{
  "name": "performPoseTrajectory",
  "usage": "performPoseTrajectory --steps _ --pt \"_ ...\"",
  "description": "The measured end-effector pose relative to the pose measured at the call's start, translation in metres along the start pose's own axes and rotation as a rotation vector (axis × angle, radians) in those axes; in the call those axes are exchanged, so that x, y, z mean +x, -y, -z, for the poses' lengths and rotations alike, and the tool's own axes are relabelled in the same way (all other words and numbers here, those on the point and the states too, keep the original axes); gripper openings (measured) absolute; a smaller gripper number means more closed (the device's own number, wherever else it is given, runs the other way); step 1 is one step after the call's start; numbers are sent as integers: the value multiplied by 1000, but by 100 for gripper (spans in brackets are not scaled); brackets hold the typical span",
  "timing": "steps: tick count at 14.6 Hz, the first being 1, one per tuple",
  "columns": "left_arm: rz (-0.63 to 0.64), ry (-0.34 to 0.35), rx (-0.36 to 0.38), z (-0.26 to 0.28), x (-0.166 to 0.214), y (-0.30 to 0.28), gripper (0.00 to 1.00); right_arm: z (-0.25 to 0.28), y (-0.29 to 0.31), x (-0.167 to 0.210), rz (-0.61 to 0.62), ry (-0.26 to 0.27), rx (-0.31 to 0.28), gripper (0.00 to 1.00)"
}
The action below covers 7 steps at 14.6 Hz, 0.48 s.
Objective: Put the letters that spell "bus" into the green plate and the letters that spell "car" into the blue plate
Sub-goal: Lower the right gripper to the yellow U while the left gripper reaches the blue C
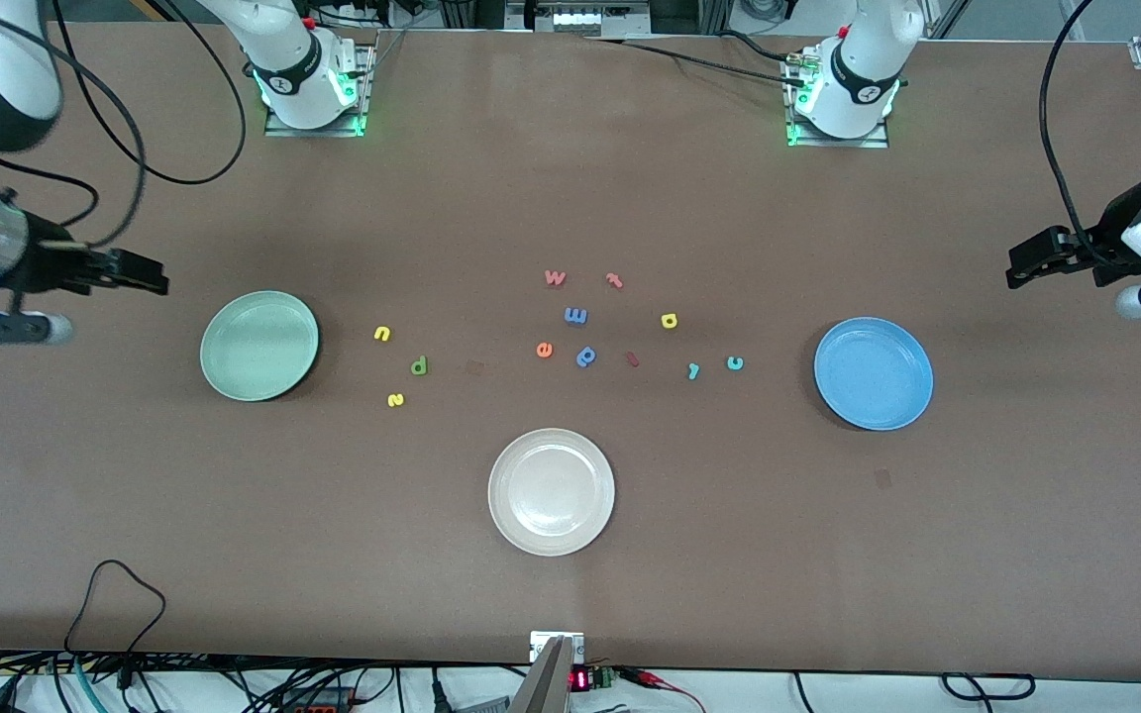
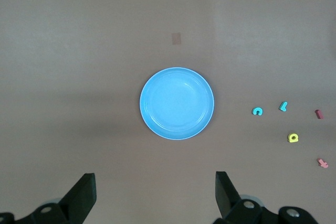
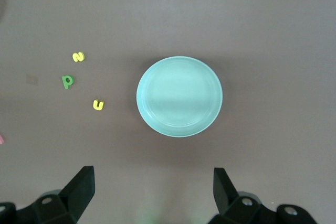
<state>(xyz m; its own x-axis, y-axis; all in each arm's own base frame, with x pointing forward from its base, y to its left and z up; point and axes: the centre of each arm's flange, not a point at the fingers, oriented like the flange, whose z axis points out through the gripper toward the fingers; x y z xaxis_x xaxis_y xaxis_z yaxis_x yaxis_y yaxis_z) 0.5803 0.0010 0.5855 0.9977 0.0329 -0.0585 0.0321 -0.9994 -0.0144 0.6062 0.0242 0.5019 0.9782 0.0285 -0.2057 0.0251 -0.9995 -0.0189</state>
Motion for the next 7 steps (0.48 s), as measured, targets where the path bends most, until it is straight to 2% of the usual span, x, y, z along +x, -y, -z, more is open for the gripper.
performPoseTrajectory --steps 2,5,7 --pt "-13 15 0 -8 3 -7 100 -33 22 20 38 28 -4 100" --pt "-63 83 4 -50 20 -37 100 -93 80 48 109 33 -20 100" --pt "-104 134 8 -87 33 -62 100 -136 108 54 88 16 -27 100"
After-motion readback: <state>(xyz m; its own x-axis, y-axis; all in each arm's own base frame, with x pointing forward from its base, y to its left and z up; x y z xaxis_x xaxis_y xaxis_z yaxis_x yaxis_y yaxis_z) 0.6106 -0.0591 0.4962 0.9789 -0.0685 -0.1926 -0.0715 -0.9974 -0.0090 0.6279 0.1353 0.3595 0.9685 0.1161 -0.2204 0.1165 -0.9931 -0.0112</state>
